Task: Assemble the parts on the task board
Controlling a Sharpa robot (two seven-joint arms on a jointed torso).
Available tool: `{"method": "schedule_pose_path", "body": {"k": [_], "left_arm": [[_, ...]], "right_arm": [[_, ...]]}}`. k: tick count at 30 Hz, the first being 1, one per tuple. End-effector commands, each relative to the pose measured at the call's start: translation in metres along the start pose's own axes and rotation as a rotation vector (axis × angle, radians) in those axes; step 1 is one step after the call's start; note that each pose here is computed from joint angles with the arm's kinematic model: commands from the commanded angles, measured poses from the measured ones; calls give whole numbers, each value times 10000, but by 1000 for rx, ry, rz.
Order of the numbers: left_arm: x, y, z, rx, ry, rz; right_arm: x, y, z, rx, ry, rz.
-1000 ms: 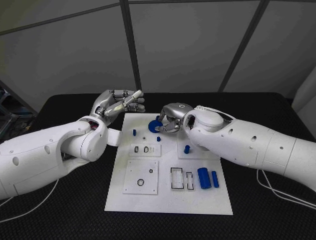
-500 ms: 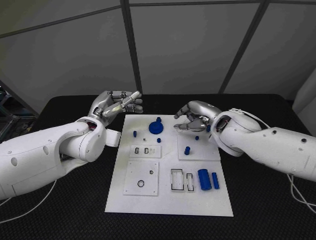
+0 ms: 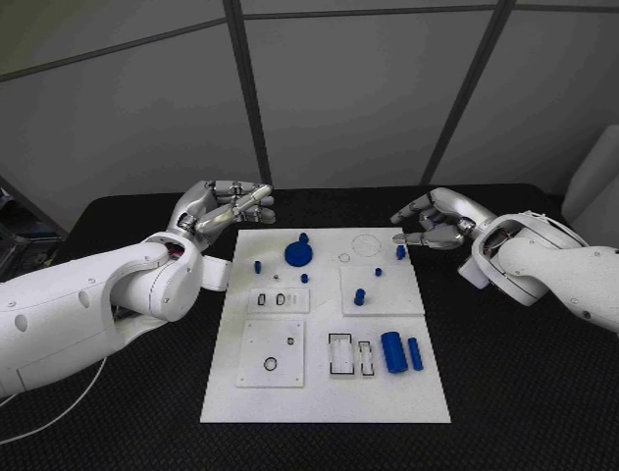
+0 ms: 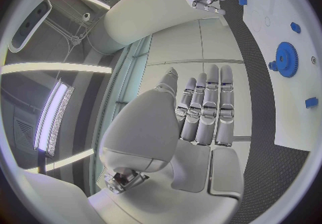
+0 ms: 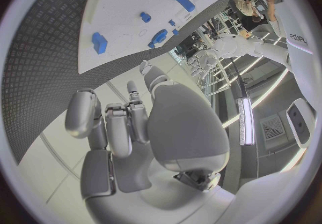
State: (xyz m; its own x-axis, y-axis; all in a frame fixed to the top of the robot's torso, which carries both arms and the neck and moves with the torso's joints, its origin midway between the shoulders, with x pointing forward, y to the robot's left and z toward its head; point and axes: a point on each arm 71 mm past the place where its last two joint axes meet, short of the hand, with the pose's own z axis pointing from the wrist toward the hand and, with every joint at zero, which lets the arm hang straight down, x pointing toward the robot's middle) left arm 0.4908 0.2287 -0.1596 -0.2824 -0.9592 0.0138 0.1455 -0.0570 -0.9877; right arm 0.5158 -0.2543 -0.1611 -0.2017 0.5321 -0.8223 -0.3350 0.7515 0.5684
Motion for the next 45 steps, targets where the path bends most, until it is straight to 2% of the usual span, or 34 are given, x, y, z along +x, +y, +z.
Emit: {"method": "schedule_pose_path", "body": {"k": [1, 10, 18, 30, 45], "left_arm": [[18, -12, 9, 17, 19, -6], [32, 5, 20, 18, 22, -8], [29, 16, 25, 16, 20, -8], [33, 25, 37, 15, 17, -7], [21, 26, 38, 15, 11, -4]], "right_arm": [[-35, -61, 5, -16, 10, 17], [-47, -274, 24, 33, 31, -11], [10, -338, 38, 51, 71, -29], [115, -387, 34, 63, 116, -44], [203, -366, 64, 56, 139, -44]]}}
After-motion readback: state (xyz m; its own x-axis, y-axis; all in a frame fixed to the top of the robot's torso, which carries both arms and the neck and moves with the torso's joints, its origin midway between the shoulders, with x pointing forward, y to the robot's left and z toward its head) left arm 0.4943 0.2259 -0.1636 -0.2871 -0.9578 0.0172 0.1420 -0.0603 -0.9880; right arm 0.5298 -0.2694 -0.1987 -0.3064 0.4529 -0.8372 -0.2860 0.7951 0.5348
